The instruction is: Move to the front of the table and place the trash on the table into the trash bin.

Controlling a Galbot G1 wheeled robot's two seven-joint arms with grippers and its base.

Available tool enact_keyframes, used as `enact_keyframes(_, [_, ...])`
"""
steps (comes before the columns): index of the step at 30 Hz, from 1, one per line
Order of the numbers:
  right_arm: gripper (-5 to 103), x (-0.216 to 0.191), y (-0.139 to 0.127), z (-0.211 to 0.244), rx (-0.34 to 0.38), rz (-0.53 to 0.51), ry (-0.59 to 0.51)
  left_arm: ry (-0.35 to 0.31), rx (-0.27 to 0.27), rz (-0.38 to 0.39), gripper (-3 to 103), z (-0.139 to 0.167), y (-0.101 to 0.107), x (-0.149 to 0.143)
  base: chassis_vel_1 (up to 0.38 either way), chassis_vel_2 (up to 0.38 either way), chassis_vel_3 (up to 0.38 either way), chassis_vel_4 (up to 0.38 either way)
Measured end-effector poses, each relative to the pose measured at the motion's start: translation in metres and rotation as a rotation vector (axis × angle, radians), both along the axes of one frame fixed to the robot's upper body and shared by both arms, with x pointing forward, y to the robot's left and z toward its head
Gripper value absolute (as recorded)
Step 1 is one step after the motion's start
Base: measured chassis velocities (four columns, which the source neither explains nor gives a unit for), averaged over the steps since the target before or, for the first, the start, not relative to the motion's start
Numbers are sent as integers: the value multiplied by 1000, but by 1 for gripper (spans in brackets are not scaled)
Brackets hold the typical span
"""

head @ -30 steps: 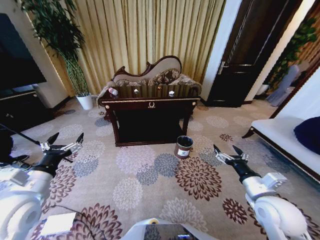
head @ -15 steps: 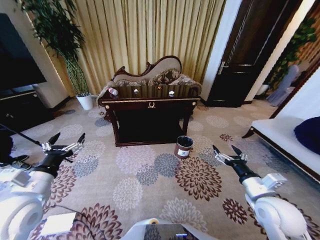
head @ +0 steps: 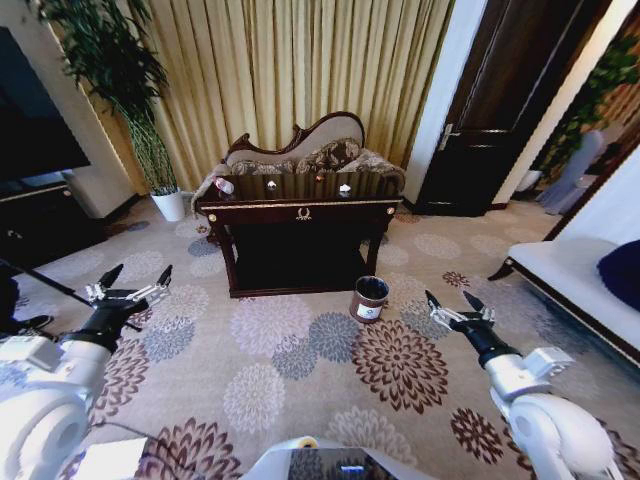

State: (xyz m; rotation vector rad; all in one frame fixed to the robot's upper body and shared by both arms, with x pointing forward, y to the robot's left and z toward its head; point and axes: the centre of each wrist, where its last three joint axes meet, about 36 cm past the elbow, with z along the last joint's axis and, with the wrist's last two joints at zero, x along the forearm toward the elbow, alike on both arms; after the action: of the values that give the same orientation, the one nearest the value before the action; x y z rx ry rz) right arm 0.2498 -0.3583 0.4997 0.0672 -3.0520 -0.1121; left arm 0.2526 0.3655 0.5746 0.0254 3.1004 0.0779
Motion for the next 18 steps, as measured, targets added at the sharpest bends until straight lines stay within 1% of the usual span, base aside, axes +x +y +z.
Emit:
enact_keyframes(10, [100, 0, 0, 0, -2, 9, 6, -1, -3, 4, 100, 0, 0, -1, -125, 107, 99, -128])
enact_keyframes(18, [100, -1, 0, 0, 0, 16, 8, -1, -4, 10, 100, 1, -1, -4, -146, 176, 148, -154])
